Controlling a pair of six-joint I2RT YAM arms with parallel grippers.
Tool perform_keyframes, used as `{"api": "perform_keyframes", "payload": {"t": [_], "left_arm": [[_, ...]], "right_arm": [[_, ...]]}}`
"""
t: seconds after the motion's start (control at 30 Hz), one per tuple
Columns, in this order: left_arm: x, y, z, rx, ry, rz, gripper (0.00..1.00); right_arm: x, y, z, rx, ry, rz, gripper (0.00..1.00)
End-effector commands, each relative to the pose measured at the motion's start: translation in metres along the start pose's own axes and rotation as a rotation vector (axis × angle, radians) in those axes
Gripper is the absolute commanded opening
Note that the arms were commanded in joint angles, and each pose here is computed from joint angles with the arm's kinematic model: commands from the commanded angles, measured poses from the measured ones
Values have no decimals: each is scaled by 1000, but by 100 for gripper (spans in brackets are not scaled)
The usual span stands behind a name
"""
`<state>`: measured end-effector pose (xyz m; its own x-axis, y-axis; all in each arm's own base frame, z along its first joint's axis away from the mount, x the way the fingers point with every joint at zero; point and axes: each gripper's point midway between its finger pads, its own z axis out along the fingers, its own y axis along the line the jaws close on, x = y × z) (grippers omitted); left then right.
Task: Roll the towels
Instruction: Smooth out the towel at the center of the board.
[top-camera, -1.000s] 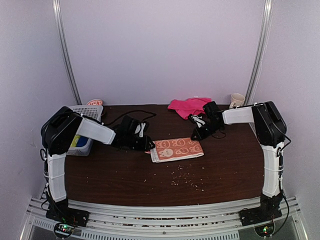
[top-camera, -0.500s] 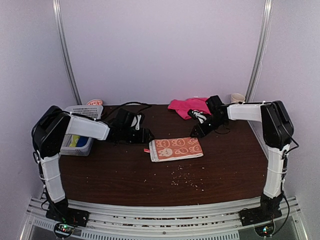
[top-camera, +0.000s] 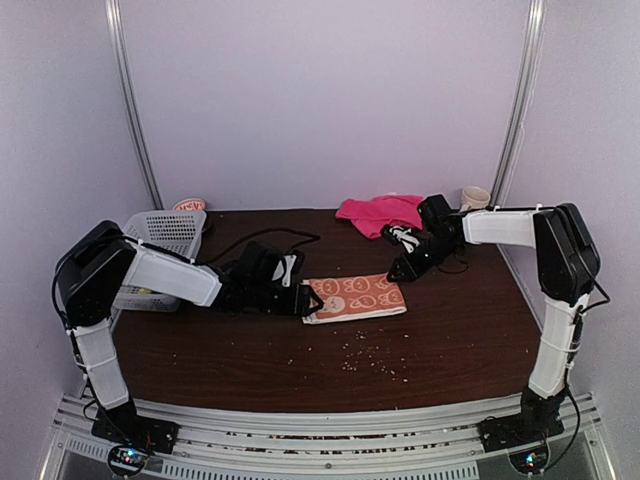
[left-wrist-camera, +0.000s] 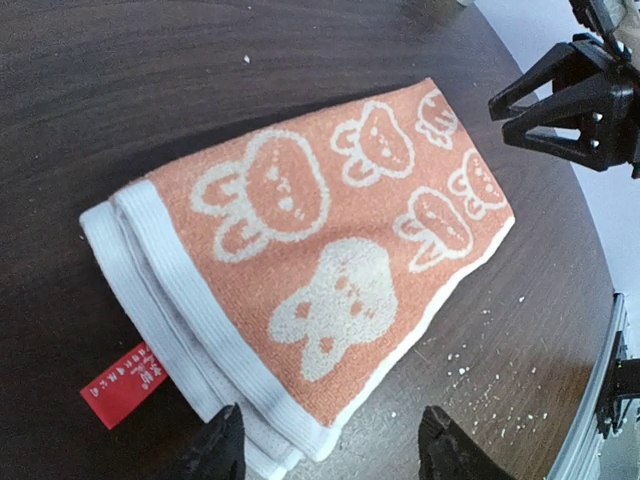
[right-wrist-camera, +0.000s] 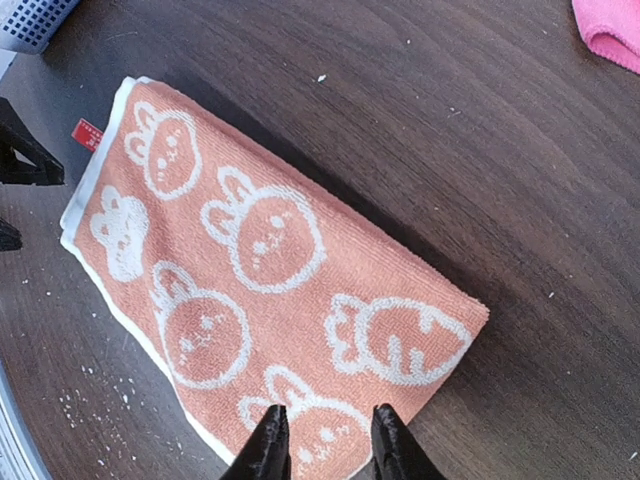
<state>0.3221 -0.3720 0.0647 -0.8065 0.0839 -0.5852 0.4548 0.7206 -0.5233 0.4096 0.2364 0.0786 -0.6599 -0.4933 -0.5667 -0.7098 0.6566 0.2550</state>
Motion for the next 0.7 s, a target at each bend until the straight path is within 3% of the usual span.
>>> {"api": "perform_keyframes", "payload": {"t": [0.0, 0.67], "left_arm": [[-7, -1, 5, 38, -48, -37, 60], [13, -1, 20, 48, -1, -65, 56]], "right_arm": [[7, -4, 16, 8, 22, 2, 29], [24, -15, 41, 32, 79, 14, 28]]}}
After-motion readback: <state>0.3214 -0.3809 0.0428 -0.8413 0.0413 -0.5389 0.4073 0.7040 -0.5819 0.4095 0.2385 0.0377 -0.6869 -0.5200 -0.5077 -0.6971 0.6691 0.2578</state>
